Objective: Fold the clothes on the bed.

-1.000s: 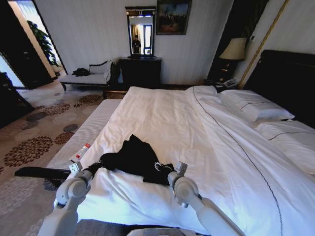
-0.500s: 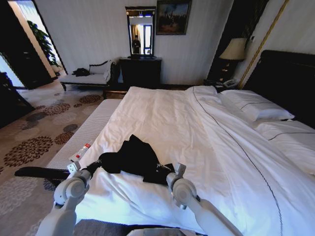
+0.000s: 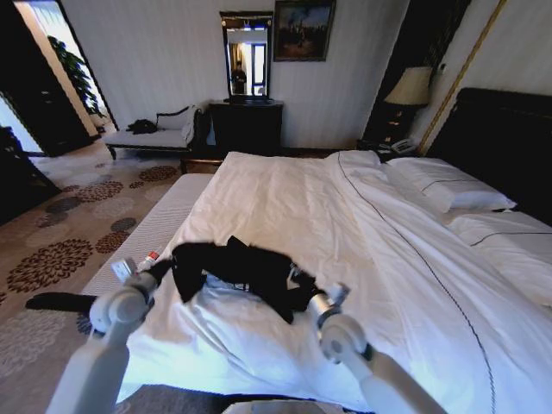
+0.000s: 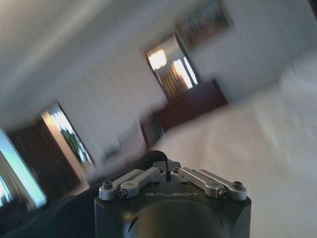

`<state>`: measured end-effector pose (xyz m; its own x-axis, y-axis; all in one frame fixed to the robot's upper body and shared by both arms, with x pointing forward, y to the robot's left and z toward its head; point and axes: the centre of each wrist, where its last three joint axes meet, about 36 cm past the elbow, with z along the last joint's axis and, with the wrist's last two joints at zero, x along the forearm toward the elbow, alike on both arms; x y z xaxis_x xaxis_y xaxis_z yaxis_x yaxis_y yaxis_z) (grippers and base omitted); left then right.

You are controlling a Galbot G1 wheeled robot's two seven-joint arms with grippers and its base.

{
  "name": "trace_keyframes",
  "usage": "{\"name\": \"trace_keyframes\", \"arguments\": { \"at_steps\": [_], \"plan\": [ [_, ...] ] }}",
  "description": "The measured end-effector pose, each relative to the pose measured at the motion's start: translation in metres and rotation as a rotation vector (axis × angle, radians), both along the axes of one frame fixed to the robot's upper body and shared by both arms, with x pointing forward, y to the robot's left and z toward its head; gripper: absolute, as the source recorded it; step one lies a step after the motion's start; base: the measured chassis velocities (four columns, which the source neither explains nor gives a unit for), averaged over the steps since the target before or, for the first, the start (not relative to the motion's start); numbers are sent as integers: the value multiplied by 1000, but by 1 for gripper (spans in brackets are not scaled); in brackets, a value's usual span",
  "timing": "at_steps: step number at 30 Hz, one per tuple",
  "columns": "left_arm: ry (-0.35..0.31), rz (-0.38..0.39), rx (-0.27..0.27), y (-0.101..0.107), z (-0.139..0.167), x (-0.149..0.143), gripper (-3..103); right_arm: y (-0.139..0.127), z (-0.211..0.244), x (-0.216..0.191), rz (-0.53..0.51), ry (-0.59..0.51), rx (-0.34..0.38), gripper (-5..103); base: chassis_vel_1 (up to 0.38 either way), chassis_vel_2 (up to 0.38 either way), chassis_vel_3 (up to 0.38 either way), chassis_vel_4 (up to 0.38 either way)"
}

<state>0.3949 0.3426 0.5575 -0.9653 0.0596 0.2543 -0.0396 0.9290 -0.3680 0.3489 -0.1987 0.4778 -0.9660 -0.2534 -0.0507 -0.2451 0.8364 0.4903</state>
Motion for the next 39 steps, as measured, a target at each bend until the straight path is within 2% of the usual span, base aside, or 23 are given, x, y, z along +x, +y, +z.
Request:
{"name": "trace_keyframes", "arguments": {
  "at_steps": [3,7,10,11,14,15,19,21,23,26,28,30,32,35,36,37,38,39],
  "plan": [
    [-119,-40,-9,-2,39,-6,1,-27,31,-3,-5,-195,9,0,0,0,0,0],
    [-204,-65,-15,-3,65,-15,1,-43,53,-9,-9,-308,5,0,0,0,0,0],
    [-314,-96,-9,-3,103,-33,1,-58,85,-22,7,-448,-7,0,0,0,0,0],
    [-314,-96,-9,-3,103,-33,1,-58,85,-22,7,-448,-7,0,0,0,0,0],
    [-394,-127,7,-1,135,-52,1,-59,116,-42,36,-523,18,0,0,0,0,0],
    [-394,-127,7,-1,135,-52,1,-59,116,-42,36,-523,18,0,0,0,0,0],
    [-518,-166,20,9,186,-92,1,-82,139,-50,-16,-558,2,0,0,0,0,0],
    [-538,-168,24,11,193,-99,1,-88,143,-50,-29,-561,2,0,0,0,0,0],
    [-601,-182,26,18,219,-125,1,-113,170,-54,-72,-635,-40,0,0,0,0,0],
    [-626,-197,20,22,231,-136,1,-124,185,-56,-97,-678,-81,0,0,0,0,0],
    [-659,-216,12,27,247,-150,1,-141,225,-65,-148,-752,-129,0,0,0,0,0],
    [-659,-221,-6,31,253,-153,1,-148,249,-73,-177,-774,-157,0,0,0,0,0],
    [-651,-223,-15,32,253,-153,1,-149,253,-74,-184,-773,-163,0,0,0,0,0],
    [-509,-234,-43,28,231,-132,1,-150,250,-74,-250,-653,-214,0,0,0,0,0],
    [-509,-234,-43,28,231,-132,1,-150,250,-74,-250,-653,-214,0,0,0,0,0],
    [-420,-235,-40,22,214,-118,1,-147,230,-69,-289,-525,-232,0,0,0,0,0],
    [-361,-239,-39,19,203,-109,1,-144,218,-66,-305,-452,-229,0,0,0,0,0],
    [-281,-244,-40,14,186,-96,1,-138,199,-61,-314,-328,-214,0,0,0,0,0]
  ]
}}
